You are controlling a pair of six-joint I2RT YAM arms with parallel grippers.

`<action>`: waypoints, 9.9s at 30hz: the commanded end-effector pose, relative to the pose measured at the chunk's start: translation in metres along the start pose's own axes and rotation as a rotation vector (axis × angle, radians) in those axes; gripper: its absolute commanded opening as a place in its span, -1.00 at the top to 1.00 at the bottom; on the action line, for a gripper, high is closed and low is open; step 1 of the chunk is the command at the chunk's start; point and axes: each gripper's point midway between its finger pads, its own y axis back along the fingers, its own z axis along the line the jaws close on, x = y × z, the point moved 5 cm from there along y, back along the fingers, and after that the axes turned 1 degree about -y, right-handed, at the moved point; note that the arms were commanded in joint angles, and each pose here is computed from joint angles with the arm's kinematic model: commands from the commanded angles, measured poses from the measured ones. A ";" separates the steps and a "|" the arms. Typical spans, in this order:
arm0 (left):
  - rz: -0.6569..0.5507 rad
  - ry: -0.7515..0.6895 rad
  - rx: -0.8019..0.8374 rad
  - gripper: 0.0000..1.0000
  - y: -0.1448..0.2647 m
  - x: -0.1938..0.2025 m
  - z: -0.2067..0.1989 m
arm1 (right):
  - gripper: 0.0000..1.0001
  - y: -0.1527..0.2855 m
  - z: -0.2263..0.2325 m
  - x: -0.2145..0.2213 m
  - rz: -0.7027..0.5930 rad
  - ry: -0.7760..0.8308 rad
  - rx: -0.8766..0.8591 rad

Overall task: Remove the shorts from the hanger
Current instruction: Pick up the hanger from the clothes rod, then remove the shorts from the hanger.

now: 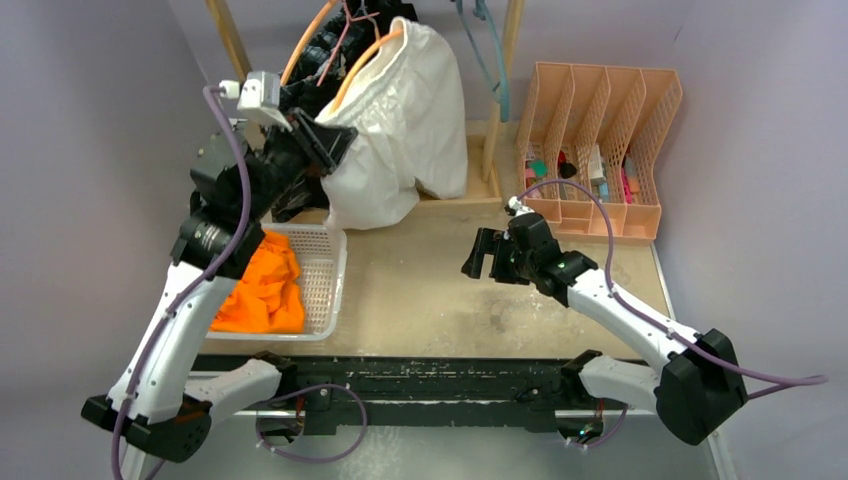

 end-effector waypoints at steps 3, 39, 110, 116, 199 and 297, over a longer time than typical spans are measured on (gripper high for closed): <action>-0.043 0.102 0.093 1.00 0.037 0.003 -0.016 | -0.93 0.008 0.008 -0.019 -0.074 -0.002 0.009; 0.632 0.342 0.398 1.00 0.098 0.205 0.003 | -0.60 0.084 0.094 -0.075 -0.316 0.005 -0.489; 0.681 0.304 0.097 0.16 0.098 0.209 0.021 | 1.00 0.054 0.125 -0.087 -0.347 0.215 -0.518; 0.580 0.309 0.022 -0.23 0.079 0.183 0.020 | 1.00 0.113 0.118 -0.097 -0.482 0.281 -0.298; 0.733 0.078 -0.480 1.00 0.052 0.257 0.032 | 1.00 0.064 0.022 -0.057 -0.546 0.024 0.276; 0.835 0.092 0.241 1.00 0.084 0.239 -0.039 | -0.78 0.065 0.036 -0.052 -0.441 -0.006 0.204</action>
